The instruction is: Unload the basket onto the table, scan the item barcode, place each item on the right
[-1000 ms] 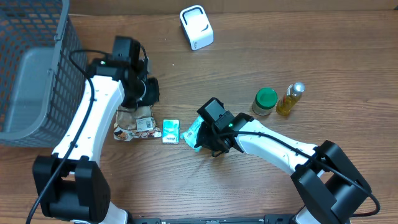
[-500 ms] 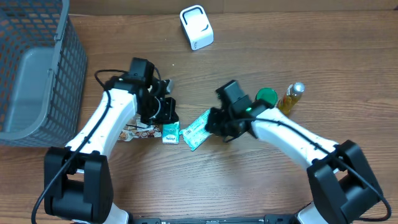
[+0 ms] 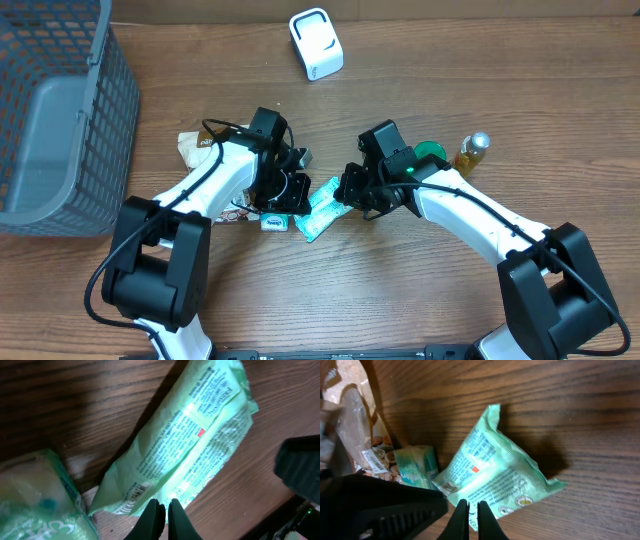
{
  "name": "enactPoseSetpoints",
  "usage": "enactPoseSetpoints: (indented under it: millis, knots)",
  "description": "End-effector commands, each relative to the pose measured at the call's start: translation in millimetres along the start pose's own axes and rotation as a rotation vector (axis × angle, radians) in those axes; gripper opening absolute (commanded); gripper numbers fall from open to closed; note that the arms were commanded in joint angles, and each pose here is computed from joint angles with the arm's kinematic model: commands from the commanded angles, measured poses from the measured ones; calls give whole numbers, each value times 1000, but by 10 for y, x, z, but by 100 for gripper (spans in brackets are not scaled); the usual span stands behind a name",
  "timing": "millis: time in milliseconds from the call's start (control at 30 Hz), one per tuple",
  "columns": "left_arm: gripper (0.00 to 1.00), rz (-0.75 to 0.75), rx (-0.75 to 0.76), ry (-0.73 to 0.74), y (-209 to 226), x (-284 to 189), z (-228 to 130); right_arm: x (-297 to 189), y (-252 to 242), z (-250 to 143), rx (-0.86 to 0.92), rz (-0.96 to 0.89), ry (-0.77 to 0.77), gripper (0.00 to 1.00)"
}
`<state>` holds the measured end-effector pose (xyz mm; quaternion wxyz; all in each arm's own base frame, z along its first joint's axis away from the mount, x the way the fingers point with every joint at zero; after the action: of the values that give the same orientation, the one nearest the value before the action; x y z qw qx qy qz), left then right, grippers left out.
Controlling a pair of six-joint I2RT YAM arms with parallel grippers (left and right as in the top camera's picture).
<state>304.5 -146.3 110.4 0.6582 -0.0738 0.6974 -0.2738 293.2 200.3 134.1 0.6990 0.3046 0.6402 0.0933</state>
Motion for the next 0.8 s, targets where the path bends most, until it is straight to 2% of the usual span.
enactPoseSetpoints:
  millis: [0, 267, 400, 667, 767]
  knots:
    - [4, -15, 7, -1, 25, 37, 12, 26, -4, -20, -11, 4, 7, 4]
    - [4, -9, 8, -12, 28, 40, 31, 263, -111, -62, 3, -53, 58, 4]
    - [4, 65, -29, -19, 91, 51, 44, 334, -171, -63, 14, -81, 69, 4]
    - [4, 102, -41, 5, 228, 270, 93, 430, -273, -70, 32, -133, 83, 4]
    - [4, 184, -73, 16, 350, 333, 94, 424, -309, -72, 37, -165, 72, 4]
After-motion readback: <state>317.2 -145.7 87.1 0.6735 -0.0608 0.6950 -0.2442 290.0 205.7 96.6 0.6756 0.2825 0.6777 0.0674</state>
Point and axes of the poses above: each gripper's point midway between its finger pads, its own x axis out along the fingers, its own y axis along the line the jaws close on, z = x × y, the point moved 9 cm from there along -x, back along the fingers, and after that the axes turned 6 degrees about x, right-handed, at the moved point
